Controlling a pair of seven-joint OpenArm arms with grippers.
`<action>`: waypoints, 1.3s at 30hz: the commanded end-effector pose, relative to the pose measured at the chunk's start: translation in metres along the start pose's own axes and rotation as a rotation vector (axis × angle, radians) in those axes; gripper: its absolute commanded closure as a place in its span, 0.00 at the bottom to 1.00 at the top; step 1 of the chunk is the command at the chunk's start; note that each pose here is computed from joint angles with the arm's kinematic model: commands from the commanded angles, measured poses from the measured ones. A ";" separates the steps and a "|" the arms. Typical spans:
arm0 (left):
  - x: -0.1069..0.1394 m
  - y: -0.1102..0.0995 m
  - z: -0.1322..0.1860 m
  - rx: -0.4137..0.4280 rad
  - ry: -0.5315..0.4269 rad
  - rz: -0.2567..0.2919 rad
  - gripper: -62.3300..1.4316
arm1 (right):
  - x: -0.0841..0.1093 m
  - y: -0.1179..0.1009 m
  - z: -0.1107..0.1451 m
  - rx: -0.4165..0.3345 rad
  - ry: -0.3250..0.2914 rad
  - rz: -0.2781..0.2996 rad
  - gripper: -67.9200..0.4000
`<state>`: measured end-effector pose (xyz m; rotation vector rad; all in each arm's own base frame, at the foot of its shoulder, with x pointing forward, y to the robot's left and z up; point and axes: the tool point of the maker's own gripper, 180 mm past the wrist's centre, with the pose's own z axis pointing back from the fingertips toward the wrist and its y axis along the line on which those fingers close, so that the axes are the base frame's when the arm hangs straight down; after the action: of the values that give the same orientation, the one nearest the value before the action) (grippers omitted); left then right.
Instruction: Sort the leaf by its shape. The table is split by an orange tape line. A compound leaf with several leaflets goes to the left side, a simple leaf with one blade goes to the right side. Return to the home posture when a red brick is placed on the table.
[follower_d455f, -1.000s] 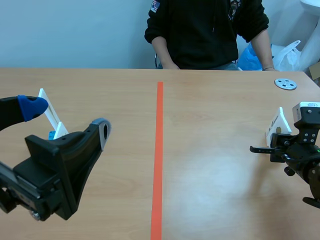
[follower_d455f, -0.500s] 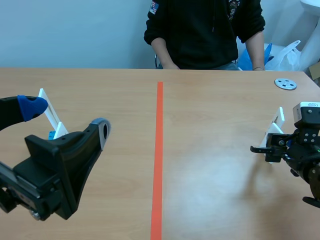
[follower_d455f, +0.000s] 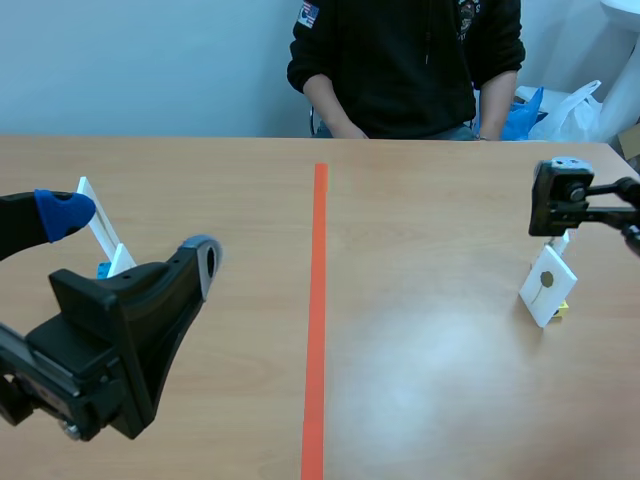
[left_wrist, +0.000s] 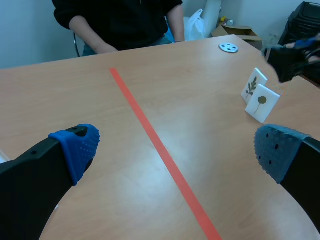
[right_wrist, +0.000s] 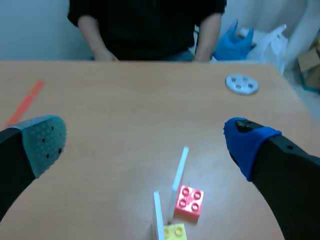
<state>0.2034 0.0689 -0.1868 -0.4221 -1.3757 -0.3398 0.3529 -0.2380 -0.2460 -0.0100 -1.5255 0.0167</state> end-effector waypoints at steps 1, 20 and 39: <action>0.008 0.000 0.000 -0.001 -0.032 -0.003 0.00 | 0.010 0.007 0.009 0.045 -0.022 0.004 0.00; 0.009 0.012 0.002 0.024 -0.020 -0.048 0.00 | 0.052 0.089 0.116 0.421 0.137 0.060 0.00; 0.005 0.012 0.002 0.023 0.002 -0.046 0.00 | 0.048 0.090 0.124 0.435 0.160 0.067 0.00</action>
<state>0.2074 0.0813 -0.1886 -0.3644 -1.3675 -0.3638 0.2274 -0.1479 -0.1999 0.2745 -1.3045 0.3949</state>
